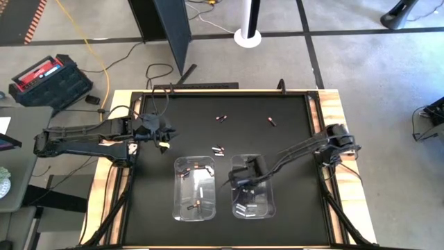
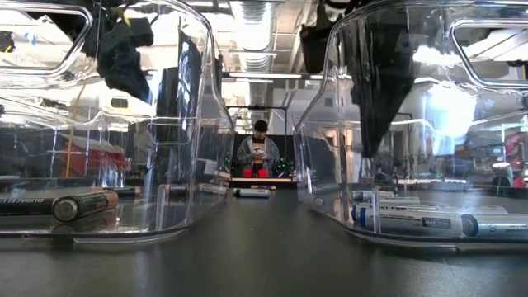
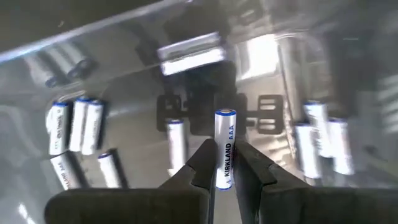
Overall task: Sort batteries
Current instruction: Put the white battery into the right transparent bin, then put the black battery into the left transparent bin
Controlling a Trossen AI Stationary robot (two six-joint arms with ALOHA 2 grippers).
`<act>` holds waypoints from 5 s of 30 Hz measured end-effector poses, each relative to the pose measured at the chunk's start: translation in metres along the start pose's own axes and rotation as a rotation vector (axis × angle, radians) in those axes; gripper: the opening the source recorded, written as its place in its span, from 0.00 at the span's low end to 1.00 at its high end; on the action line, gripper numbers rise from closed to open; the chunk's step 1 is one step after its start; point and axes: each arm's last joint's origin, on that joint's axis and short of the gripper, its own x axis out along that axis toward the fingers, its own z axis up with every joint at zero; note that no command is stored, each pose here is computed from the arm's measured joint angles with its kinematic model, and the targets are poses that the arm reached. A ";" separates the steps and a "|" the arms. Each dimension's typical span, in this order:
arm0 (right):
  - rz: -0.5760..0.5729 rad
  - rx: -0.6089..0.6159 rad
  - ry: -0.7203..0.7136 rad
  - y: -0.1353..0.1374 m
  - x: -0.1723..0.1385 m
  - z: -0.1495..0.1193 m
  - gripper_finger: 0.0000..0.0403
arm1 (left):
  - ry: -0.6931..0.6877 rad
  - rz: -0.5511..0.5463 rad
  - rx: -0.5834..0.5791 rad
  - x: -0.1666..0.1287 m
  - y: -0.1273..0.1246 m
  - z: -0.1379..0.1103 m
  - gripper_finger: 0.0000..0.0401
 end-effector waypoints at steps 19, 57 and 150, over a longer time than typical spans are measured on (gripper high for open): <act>0.010 0.021 0.139 0.016 0.041 -0.009 0.14 | 0.011 0.001 -0.009 0.000 0.000 -0.001 0.23; -0.090 0.234 -0.169 -0.056 -0.107 -0.031 0.34 | 0.011 0.002 -0.040 0.000 0.000 -0.001 0.23; -0.235 1.125 0.117 -0.311 -0.011 -0.128 0.55 | 0.005 0.013 -0.129 0.000 0.000 -0.001 0.23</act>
